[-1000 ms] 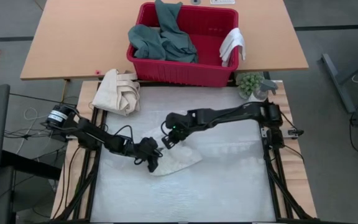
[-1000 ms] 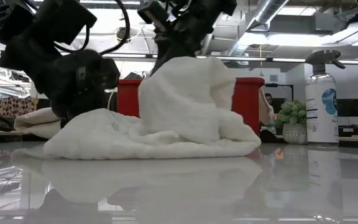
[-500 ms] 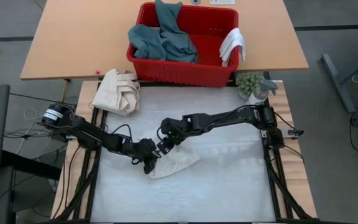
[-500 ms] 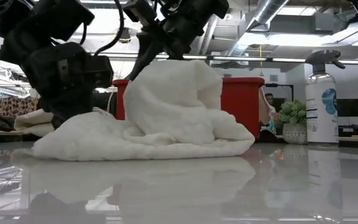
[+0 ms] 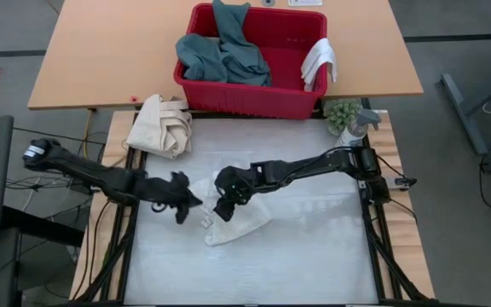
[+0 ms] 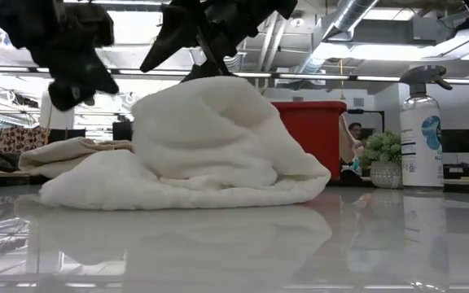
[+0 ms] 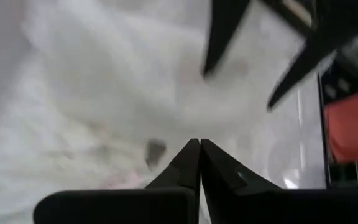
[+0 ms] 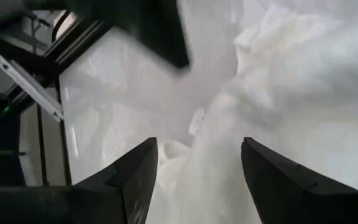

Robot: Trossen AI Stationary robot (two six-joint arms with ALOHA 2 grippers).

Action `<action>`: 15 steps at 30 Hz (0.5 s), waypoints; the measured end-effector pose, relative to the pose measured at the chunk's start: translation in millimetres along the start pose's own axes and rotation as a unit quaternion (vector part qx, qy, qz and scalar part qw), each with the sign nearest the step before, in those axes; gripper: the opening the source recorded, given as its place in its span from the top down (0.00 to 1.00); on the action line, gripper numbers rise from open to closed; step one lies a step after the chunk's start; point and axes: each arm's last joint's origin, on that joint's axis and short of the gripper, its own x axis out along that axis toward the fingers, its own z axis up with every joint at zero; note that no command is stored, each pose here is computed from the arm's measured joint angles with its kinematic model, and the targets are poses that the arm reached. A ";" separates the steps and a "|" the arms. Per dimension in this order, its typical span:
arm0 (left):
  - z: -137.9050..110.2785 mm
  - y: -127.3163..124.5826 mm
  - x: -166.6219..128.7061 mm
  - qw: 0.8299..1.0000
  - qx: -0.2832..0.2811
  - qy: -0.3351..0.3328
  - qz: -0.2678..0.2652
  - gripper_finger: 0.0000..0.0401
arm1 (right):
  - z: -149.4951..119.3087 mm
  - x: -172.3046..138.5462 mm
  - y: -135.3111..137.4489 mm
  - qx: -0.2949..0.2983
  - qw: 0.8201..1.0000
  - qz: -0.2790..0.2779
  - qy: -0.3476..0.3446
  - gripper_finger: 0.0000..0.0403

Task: Fold Laundry from Bin
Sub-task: Fold the white shirt

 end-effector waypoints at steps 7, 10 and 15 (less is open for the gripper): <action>12.6 5.6 -34.2 0.994 -0.021 -0.106 0.023 1.00 | 2.9 -2.5 6.8 -0.073 0.997 0.011 -0.028 0.37; 14.8 6.4 -38.8 0.991 -0.026 -0.128 0.029 1.00 | 3.9 -11.7 12.1 -0.076 0.997 -0.002 -0.007 0.37; 20.0 1.1 -27.5 0.985 -0.028 -0.165 0.041 1.00 | -14.1 -30.6 19.3 -0.097 0.982 -0.157 0.043 0.38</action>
